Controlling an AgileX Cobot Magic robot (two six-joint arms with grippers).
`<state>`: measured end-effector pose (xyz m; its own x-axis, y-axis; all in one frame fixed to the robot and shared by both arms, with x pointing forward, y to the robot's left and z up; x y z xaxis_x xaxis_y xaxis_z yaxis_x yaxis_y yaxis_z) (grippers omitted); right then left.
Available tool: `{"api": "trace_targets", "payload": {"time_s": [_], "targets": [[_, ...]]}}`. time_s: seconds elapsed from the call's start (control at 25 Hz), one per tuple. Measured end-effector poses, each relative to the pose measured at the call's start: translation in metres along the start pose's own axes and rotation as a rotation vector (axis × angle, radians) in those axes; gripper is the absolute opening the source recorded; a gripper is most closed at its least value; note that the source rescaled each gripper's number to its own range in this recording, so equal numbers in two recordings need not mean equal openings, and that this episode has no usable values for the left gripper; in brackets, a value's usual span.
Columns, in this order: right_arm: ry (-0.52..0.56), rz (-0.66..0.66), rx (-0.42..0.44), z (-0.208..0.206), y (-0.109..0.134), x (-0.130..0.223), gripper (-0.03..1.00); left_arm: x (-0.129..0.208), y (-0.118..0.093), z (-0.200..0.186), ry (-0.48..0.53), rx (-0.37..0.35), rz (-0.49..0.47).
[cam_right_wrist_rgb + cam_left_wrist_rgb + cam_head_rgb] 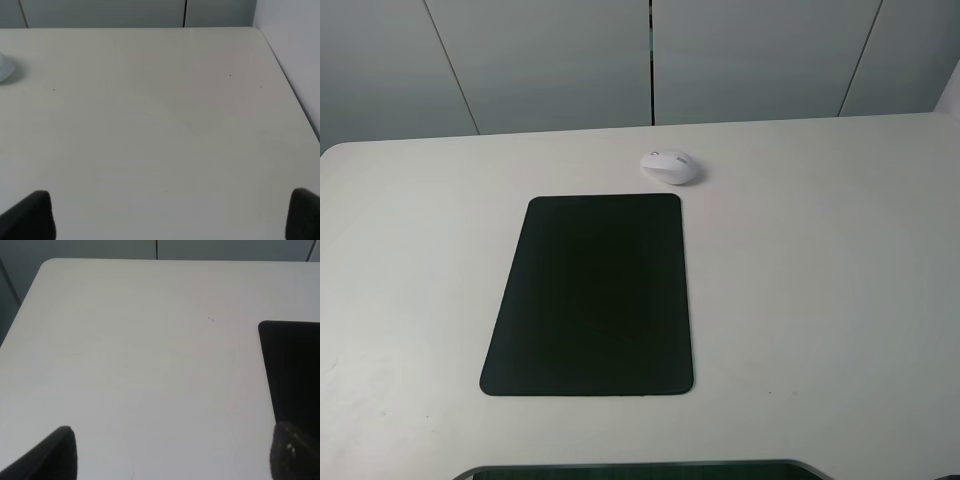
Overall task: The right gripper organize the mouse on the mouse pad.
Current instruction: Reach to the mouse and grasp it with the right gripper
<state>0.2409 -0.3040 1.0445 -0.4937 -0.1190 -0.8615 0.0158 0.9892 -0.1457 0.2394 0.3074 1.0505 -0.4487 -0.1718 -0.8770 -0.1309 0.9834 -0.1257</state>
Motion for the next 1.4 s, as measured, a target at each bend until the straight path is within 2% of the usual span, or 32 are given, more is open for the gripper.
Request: {"api": "trace_targets", "payload": {"time_s": [1.08, 1.24, 1.4], "targets": [[-0.003, 0.0, 0.0, -0.001, 0.0, -0.001, 1.0, 0.0, 0.0, 0.0, 0.0, 0.0, 0.0], [-0.022, 0.002, 0.003, -0.011, -0.003, -0.016, 1.0, 0.0, 0.0, 0.0, 0.0, 0.0, 0.0], [0.024, -0.007, -0.019, -0.012, -0.005, -0.045, 1.0, 0.0, 0.0, 0.0, 0.0, 0.0, 0.0]]}}
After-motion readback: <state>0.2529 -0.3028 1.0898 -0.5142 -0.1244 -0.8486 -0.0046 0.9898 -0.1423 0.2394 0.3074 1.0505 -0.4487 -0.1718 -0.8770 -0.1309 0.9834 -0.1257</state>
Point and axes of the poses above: a point on each arm's last joint axis where the gripper is mounted, z pointing out along that axis toward the gripper, y along the wrist's bending axis when the last joint is at zero, x = y × z, the point moved 1 cm from there along z, pointing out along that axis toward the gripper, and after that the axes turned 6 degrees about -z, right-handed, at the moved point
